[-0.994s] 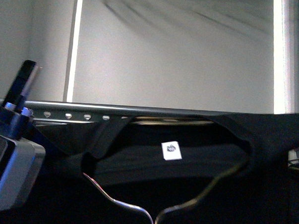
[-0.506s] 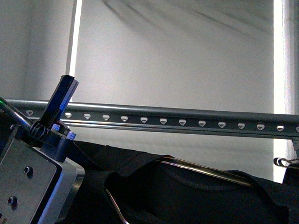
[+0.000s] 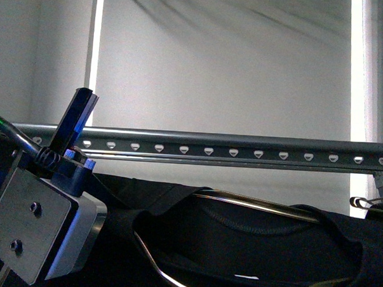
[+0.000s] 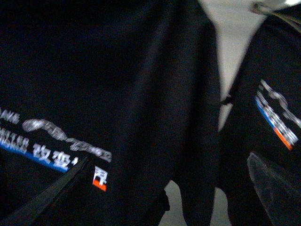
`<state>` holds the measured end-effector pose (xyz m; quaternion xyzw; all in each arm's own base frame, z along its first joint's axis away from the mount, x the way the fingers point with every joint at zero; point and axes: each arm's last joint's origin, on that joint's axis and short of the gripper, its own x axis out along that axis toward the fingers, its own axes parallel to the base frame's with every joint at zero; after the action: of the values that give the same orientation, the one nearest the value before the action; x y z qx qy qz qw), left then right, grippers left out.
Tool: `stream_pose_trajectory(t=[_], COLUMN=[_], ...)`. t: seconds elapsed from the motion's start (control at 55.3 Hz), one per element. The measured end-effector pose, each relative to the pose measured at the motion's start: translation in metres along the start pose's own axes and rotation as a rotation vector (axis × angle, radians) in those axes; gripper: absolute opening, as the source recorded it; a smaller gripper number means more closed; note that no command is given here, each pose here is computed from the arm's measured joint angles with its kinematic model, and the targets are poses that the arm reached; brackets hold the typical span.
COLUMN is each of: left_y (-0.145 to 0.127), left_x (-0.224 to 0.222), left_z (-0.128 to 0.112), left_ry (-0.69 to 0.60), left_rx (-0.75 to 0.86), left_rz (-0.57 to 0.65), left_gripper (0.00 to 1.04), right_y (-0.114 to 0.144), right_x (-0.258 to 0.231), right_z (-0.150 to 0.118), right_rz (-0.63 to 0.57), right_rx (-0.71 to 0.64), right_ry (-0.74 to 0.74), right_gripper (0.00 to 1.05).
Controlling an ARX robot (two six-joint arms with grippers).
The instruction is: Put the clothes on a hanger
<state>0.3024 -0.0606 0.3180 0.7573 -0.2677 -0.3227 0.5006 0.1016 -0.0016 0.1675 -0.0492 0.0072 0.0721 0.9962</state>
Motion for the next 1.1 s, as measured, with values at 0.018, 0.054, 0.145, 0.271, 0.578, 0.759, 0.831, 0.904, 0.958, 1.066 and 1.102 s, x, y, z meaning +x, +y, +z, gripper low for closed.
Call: stream_pose_trajectory(t=[0.018,0.054,0.145,0.271,0.578,0.759,0.831,0.904,0.958,1.066,1.102], left_y=[0.000,0.000,0.000,0.000,0.000,0.000,0.000,0.000,0.000,0.000,0.000], left_x=[0.000,0.000,0.000,0.000,0.000,0.000,0.000,0.000,0.000,0.000,0.000], left_z=[0.000,0.000,0.000,0.000,-0.001,-0.001,-0.001,-0.001,-0.001,0.000,0.000], left_ry=[0.000,0.001,-0.002,-0.003,0.009,0.011,0.011,0.008,0.007,0.004,0.004], left_rx=[0.000,0.000,0.001,0.001,0.001,0.003,0.004,0.004,0.004,0.004,0.004], left_rz=[0.000,0.000,0.002,0.002,-0.003,-0.005,-0.004,-0.003,-0.002,-0.001,-0.001], left_gripper=[0.04,0.04,0.04,0.04,0.05,0.05,0.05,0.05,0.05,0.05,0.05], right_y=[-0.001,-0.004,-0.010,-0.015,0.005,0.005,0.004,0.001,-0.002,-0.008,-0.008], right_x=[0.001,0.005,0.017,0.043,0.136,0.153,0.147,0.136,0.128,0.098,0.091], right_z=[0.001,0.008,0.027,0.062,0.081,0.079,0.082,0.087,0.091,0.101,0.101], right_rz=[0.020,0.070,0.081,0.009,-0.018,-0.022,-0.043,-0.066,-0.084,-0.087,-0.077], right_rx=[-0.022,-0.084,-0.269,-0.612,-1.268,-1.293,-1.275,-1.251,-1.229,-1.113,-1.077], right_ry=[-0.004,-0.024,-0.093,-0.259,-0.335,-0.302,-0.310,-0.314,-0.303,-0.262,-0.250], right_gripper=[0.97,0.97,0.97,0.97,0.97,0.97,0.97,0.97,0.97,0.97,0.97])
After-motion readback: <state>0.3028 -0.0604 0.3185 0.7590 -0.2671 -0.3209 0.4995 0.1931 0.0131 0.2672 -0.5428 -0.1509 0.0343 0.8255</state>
